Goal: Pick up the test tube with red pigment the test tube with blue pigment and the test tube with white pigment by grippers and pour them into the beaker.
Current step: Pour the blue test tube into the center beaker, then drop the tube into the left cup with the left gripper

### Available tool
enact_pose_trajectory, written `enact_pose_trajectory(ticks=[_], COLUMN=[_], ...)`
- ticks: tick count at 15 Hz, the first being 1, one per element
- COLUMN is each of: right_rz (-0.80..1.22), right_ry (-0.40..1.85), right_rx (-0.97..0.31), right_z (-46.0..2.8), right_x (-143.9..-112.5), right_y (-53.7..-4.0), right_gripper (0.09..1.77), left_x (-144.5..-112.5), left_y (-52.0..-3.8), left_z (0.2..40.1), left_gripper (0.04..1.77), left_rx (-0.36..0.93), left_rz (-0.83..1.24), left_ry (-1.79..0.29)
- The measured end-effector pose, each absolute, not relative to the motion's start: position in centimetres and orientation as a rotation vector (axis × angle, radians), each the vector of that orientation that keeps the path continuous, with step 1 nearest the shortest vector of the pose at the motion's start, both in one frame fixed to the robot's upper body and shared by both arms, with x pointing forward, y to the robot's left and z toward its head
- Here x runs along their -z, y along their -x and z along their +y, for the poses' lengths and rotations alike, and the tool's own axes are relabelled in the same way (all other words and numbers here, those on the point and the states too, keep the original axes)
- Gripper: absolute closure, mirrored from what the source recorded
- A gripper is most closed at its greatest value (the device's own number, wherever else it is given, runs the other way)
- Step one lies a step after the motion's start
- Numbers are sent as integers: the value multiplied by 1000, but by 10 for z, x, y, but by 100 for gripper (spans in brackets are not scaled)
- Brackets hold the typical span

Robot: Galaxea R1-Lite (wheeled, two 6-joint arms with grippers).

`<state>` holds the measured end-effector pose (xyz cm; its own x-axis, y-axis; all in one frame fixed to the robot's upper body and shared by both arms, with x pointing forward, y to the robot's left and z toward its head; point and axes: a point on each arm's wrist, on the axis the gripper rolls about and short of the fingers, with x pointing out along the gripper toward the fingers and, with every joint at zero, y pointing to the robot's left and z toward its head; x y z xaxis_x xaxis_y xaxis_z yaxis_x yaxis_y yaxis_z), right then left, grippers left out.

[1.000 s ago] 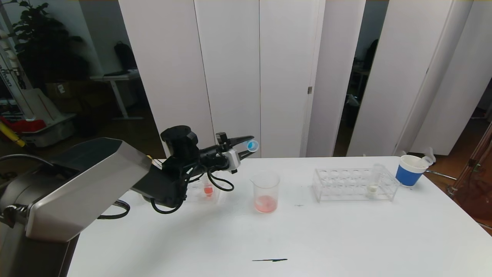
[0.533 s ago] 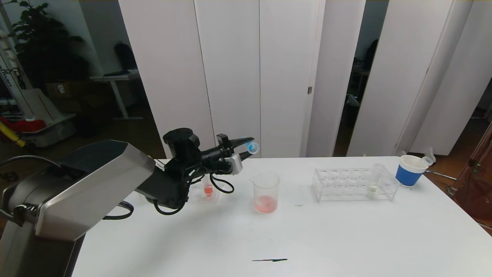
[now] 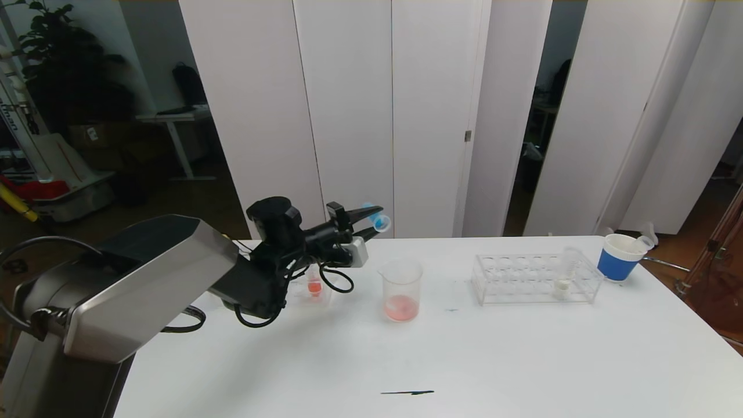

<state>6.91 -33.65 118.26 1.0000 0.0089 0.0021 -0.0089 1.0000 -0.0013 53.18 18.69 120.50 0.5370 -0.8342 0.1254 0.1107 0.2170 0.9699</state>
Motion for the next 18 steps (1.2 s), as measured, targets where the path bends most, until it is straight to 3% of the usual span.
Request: enact_pose_trajectory(ticks=[18], right_rz=[-3], right_ry=[1], right_rx=[-10], right_z=[-336], right_x=[-1183], right_y=[-69], right_gripper=[11], left_x=[-1198], left_y=[-534], left_z=[182], left_gripper=[124], left_rx=[661], left_rz=[-823], left_ry=[-1275])
